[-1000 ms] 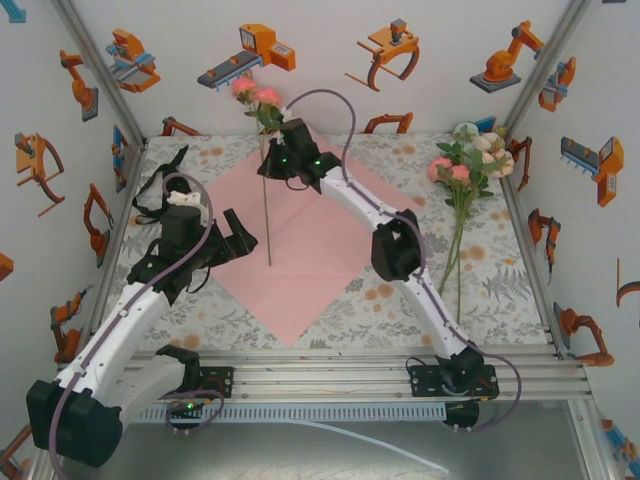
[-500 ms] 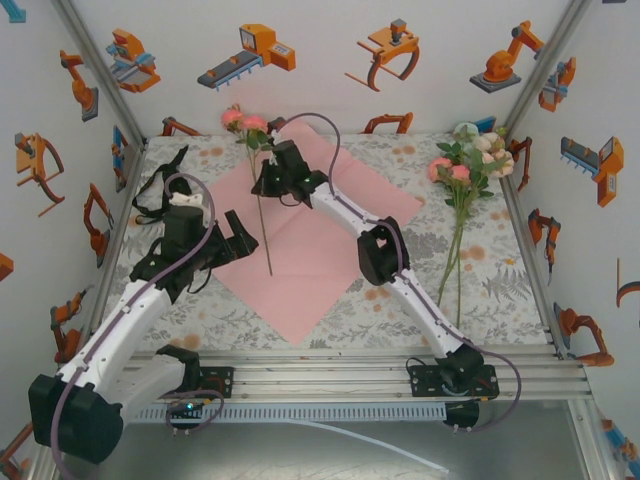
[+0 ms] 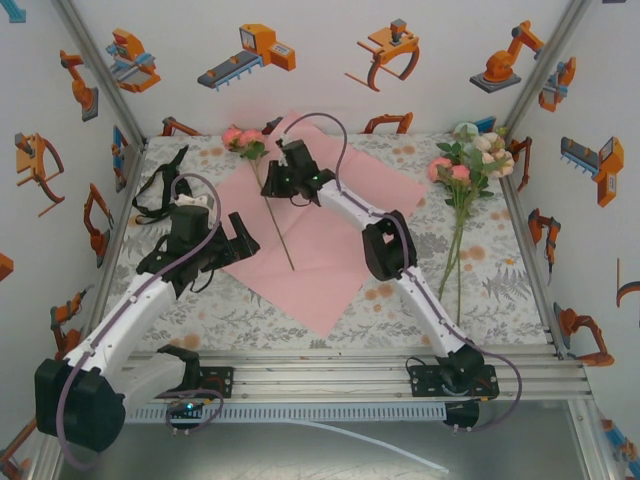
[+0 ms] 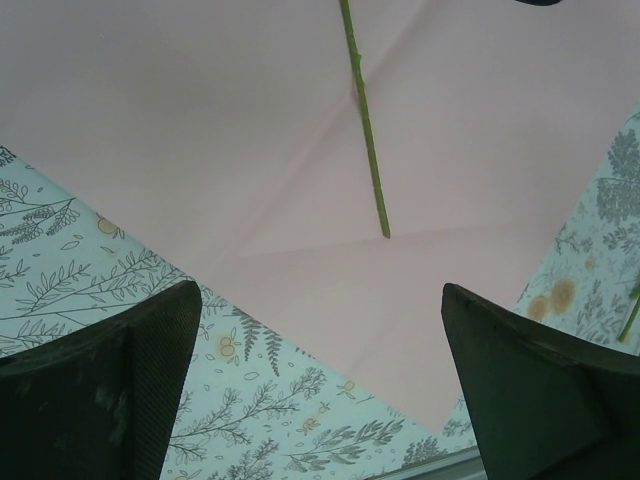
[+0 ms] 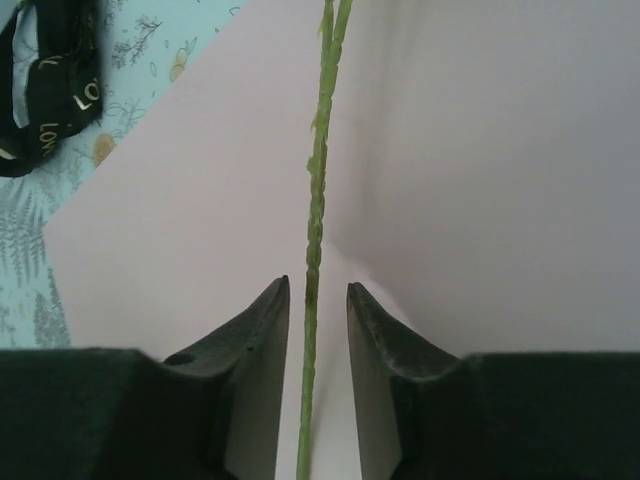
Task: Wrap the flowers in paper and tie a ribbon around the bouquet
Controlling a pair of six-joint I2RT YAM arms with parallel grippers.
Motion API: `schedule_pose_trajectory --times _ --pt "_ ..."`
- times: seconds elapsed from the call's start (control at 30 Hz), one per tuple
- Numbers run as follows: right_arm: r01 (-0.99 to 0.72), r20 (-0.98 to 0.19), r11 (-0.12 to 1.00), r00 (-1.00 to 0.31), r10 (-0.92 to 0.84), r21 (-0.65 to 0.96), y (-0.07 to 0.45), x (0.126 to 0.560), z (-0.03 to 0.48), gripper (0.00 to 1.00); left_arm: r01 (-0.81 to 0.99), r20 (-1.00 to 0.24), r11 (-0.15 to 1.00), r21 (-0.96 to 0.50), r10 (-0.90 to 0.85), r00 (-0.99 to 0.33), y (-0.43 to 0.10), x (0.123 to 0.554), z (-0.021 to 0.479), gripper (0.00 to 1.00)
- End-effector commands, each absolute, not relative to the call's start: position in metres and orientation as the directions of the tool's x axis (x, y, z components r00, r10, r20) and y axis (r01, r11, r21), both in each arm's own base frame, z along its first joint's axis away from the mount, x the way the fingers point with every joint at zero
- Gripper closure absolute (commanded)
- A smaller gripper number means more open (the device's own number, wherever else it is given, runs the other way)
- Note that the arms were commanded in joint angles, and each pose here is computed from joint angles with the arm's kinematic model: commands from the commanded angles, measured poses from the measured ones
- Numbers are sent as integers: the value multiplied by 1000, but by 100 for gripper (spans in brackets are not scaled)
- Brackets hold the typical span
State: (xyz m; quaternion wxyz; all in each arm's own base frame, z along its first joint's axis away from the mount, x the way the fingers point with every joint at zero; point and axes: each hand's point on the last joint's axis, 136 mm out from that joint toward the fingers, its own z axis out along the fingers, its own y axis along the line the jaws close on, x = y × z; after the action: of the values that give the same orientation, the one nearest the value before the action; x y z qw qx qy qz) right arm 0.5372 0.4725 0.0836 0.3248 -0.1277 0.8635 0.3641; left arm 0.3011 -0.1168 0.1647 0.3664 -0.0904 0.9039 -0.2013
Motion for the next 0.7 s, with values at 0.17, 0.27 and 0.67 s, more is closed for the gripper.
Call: schedule_pose_trajectory --times 0.17,0.27,0.67 --pt "-581 -790 634 -608 79 511 425 517 254 61 -21 -625 909 -416 -302 -720 -122 316 164 3" --pt "-558 -809 686 -582 79 468 375 510 274 61 11 -617 898 -440 -293 -731 -131 319 165 2" --pt "10 -752 963 -623 217 269 76 456 205 58 321 -638 757 -568 -160 -753 -208 311 194 1"
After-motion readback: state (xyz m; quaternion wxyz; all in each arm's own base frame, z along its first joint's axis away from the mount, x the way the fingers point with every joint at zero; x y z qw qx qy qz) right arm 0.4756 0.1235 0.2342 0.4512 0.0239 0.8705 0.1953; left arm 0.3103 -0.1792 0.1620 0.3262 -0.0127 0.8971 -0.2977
